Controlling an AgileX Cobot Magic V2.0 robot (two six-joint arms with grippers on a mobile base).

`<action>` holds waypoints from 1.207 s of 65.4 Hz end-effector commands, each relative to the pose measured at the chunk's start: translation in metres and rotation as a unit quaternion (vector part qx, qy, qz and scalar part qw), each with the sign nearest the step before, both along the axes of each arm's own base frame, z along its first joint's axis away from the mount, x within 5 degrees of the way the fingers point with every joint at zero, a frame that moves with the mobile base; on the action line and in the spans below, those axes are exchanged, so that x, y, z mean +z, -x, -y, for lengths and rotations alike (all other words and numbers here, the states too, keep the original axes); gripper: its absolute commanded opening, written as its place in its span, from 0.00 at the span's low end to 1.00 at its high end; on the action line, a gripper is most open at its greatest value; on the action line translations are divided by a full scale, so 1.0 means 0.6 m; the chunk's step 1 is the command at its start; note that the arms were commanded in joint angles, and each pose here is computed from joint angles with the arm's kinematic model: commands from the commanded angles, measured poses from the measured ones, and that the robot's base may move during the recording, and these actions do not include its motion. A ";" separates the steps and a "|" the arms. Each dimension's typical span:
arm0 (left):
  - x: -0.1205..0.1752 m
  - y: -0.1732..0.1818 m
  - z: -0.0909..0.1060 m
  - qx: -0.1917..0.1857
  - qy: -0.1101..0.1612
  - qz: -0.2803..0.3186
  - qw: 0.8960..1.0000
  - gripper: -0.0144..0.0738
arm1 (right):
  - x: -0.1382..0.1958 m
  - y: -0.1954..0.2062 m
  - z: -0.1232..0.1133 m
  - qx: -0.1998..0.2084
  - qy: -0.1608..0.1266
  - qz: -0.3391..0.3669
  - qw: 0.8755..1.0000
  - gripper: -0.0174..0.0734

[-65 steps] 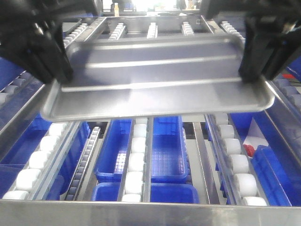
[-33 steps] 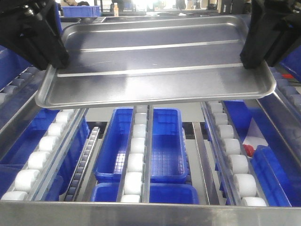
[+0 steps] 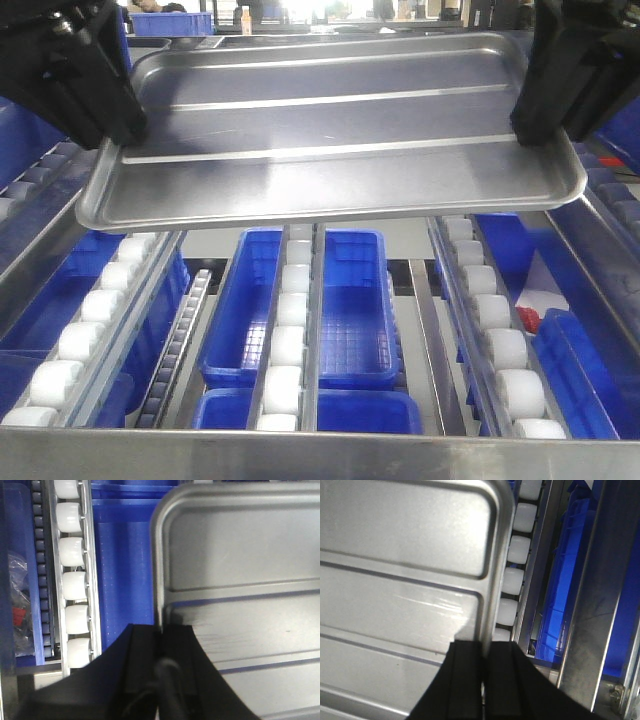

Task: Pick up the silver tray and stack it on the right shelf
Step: 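Lift the silver tray with both grippers off the shelf, then hold the tray level with both grippers while the base drives to another shelf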

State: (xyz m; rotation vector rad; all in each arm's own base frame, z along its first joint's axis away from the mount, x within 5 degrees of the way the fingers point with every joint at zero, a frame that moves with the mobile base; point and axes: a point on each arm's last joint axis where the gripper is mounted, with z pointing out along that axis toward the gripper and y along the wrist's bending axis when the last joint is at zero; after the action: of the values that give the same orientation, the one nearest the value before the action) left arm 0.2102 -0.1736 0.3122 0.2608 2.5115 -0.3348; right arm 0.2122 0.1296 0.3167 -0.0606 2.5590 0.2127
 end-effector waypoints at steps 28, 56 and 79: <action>0.030 0.002 0.001 -0.014 0.019 0.045 0.999 0.05 | 0.028 -0.001 0.002 0.015 -0.010 0.048 0.999 0.25; 0.030 0.002 0.001 -0.014 0.019 0.045 0.999 0.05 | 0.028 -0.001 0.002 0.014 -0.009 0.048 0.999 0.25; 0.030 0.002 0.001 -0.014 0.019 0.045 0.999 0.05 | 0.028 -0.001 0.002 0.014 -0.009 0.047 0.999 0.25</action>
State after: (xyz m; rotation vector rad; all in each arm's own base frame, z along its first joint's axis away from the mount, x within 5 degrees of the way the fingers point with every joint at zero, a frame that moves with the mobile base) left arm 0.2105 -0.1735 0.3124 0.2635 2.5077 -0.3317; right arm 0.2125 0.1300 0.3170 -0.0606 2.5549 0.2187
